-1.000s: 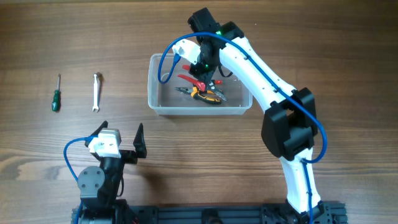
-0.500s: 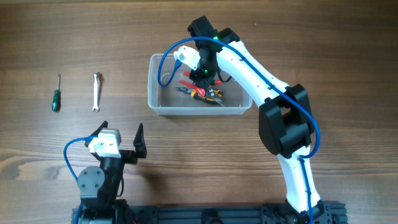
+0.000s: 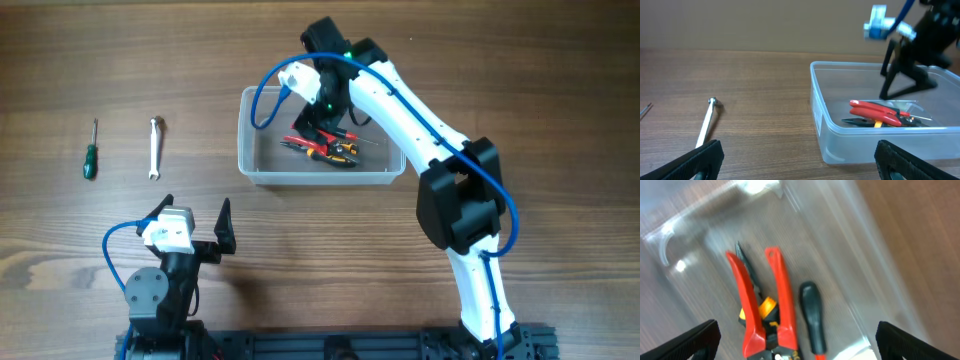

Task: Pack container
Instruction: 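Carry the red-handled pliers left into the container and open the right gripper, then withdraw the right gripper to the right side of the table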

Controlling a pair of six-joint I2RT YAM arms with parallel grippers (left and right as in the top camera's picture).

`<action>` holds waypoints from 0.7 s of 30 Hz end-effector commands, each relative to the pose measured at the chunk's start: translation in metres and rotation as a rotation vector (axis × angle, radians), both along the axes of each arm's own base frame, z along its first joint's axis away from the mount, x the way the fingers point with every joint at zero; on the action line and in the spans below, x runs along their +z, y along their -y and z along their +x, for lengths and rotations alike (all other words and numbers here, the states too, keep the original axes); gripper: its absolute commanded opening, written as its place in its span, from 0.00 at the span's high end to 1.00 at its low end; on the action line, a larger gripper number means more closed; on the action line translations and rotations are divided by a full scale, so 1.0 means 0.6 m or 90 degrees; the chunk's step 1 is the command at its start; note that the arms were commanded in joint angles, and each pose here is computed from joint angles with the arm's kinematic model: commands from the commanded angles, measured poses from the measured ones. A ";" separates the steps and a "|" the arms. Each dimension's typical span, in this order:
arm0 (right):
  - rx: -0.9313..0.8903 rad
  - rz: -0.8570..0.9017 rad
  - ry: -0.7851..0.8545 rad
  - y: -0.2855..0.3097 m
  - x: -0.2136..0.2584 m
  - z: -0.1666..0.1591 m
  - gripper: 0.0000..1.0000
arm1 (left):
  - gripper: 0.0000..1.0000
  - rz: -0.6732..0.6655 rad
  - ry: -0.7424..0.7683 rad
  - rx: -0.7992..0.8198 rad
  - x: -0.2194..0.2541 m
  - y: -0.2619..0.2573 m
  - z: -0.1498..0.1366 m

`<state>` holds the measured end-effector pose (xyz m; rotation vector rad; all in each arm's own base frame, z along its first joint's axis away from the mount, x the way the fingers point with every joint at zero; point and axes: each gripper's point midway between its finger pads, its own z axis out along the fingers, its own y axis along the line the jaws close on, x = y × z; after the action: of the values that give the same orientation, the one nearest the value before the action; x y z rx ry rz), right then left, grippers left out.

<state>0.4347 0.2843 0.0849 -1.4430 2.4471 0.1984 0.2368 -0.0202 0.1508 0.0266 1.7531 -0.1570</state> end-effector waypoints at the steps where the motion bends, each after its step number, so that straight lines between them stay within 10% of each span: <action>1: -0.097 0.040 0.152 0.017 0.182 0.044 0.00 | 0.00 0.009 0.002 -0.011 -0.003 0.005 0.000; 11: -0.450 0.174 0.349 0.297 0.514 0.018 0.00 | 0.00 0.009 0.002 -0.011 -0.003 0.005 0.000; 21: -0.827 0.123 0.263 0.592 0.502 -0.108 0.00 | 0.00 0.009 0.002 -0.011 -0.003 0.005 0.000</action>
<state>0.3871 -0.0380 0.3929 0.0822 2.3488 -0.1345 0.2367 -0.0202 0.1507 0.0268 1.7535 -0.1574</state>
